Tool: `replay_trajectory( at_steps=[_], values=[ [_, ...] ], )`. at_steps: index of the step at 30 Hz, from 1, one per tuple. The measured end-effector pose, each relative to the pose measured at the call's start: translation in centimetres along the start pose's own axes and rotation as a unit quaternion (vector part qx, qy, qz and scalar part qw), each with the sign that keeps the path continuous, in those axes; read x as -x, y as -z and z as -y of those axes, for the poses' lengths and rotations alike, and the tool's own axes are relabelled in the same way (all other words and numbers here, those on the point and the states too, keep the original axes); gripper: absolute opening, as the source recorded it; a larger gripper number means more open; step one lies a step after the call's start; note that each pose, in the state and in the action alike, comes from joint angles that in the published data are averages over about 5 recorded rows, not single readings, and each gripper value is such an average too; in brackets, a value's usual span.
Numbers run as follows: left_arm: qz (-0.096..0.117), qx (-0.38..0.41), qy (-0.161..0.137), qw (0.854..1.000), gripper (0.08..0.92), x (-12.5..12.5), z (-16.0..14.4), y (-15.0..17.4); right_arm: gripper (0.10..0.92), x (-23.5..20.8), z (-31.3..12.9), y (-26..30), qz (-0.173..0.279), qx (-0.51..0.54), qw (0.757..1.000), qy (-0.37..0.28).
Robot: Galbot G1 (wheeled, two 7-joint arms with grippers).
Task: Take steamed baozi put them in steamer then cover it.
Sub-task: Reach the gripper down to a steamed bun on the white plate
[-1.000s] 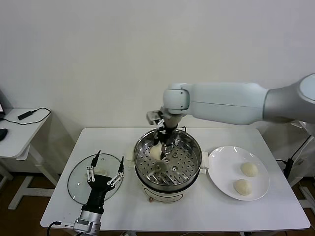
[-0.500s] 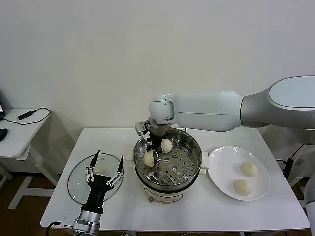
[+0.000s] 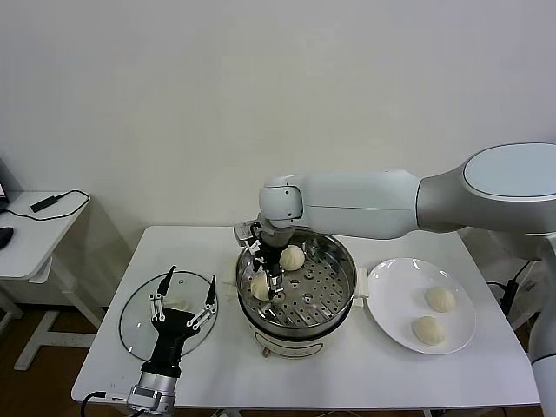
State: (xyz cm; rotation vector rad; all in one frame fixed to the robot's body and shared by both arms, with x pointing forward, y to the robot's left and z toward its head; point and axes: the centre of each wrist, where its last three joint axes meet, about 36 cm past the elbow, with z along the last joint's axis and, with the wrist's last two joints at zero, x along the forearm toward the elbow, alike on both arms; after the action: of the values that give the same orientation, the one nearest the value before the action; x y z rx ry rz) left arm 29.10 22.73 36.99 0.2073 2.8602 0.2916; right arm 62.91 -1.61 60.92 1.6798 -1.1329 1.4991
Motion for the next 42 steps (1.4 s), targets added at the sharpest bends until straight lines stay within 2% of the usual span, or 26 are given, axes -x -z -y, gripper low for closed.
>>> replay_trajectory(
  at_steps=[8,14,20,24,29,42],
  values=[
    [0.003,-0.002,-0.001,1.0,0.823,0.1,0.2,0.3,0.823,-6.1,-2.0,-5.1,0.006,0.009,1.0,-0.027],
    [0.003,-0.001,-0.004,1.0,0.823,0.0,0.3,0.5,0.823,-11.0,-5.1,-13.5,-0.001,0.043,0.998,-0.04],
    [0.005,-0.002,-0.008,1.0,0.823,0.1,0.7,0.6,0.823,-12.8,-9.8,-22.5,-0.012,0.086,0.995,-0.046],
    [0.004,-0.003,-0.01,1.0,0.823,0.2,0.8,0.5,0.823,-11.8,-13.4,-27.6,-0.019,0.115,0.992,-0.043],
    [0.003,-0.003,-0.01,1.0,0.823,0.2,0.8,0.4,0.823,-8.6,-17.7,-32.2,-0.021,0.142,0.989,-0.024],
    [0.006,0.003,-0.009,1.0,0.823,0.1,0.6,0.7,0.823,0.2,-23.2,-37.2,-0.022,0.178,0.984,0.009]
  ],
)
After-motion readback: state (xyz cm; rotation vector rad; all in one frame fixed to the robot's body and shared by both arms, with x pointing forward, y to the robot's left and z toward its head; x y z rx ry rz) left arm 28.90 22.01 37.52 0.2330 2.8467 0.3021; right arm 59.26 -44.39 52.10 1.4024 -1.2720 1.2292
